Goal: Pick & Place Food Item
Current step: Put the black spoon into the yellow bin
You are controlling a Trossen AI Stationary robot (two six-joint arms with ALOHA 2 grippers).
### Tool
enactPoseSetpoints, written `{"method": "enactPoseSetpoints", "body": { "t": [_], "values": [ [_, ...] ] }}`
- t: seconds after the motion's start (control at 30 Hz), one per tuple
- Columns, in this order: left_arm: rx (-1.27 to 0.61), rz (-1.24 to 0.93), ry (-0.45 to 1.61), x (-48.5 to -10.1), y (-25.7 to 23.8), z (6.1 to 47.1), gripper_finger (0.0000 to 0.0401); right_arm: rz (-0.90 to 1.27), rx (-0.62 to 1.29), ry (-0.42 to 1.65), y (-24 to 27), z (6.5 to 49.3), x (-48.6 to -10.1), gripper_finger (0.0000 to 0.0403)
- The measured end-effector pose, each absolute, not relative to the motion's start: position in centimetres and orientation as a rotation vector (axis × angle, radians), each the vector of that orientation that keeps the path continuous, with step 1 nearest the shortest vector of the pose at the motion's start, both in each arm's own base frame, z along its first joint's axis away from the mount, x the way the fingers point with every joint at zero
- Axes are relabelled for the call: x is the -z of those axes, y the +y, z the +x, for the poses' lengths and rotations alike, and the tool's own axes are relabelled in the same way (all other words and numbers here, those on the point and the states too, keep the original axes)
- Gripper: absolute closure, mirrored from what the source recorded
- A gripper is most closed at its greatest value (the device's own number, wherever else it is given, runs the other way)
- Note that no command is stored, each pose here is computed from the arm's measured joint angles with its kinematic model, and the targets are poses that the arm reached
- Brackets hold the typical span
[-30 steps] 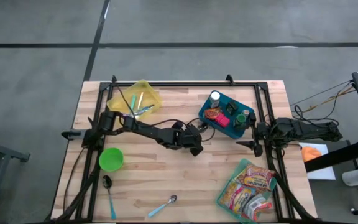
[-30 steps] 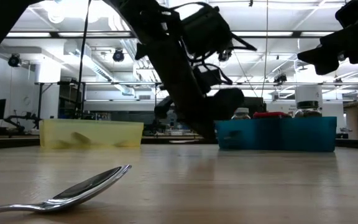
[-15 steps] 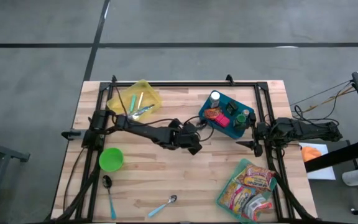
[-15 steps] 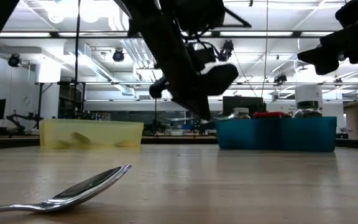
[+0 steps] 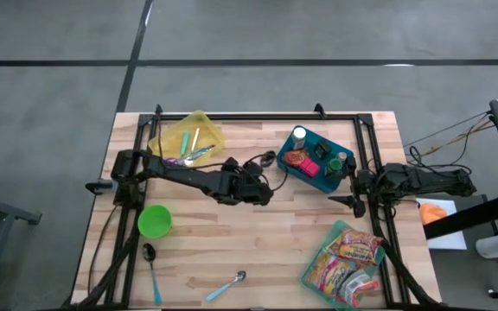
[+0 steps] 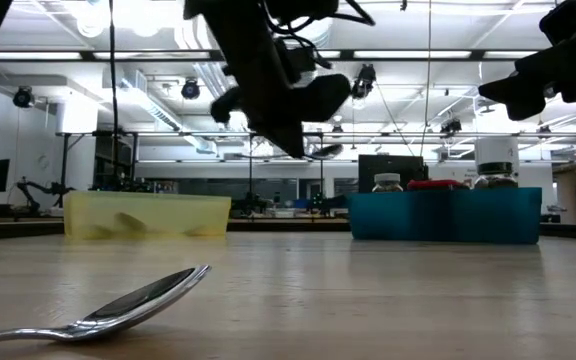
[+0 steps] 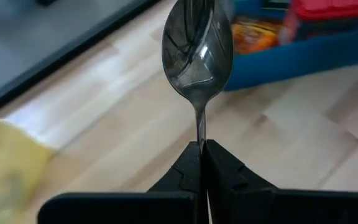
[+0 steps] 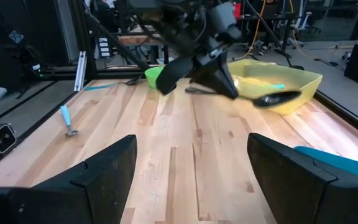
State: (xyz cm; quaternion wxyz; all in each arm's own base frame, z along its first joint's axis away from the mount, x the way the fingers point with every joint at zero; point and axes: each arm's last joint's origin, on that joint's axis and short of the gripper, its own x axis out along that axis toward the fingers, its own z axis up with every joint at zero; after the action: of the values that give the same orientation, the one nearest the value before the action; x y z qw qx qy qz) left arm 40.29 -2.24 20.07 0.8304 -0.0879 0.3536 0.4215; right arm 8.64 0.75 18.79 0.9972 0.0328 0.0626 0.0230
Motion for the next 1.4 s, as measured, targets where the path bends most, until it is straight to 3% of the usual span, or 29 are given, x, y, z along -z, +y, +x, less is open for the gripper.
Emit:
{"method": "enactPoseSetpoints", "body": {
  "t": [0.97, 1.4],
  "values": [
    [-1.281, -0.204, 0.802, -24.4, -0.7, 32.5, 0.0396, 0.066, -0.047, 0.125, 0.8, 8.6, -18.8, 0.0100],
    [-1.371, -0.261, 0.747, -24.0, 0.5, 24.6, 0.0396, 0.066, -0.047, 0.125, 0.8, 8.6, -18.8, 0.0100]
  ]
}}
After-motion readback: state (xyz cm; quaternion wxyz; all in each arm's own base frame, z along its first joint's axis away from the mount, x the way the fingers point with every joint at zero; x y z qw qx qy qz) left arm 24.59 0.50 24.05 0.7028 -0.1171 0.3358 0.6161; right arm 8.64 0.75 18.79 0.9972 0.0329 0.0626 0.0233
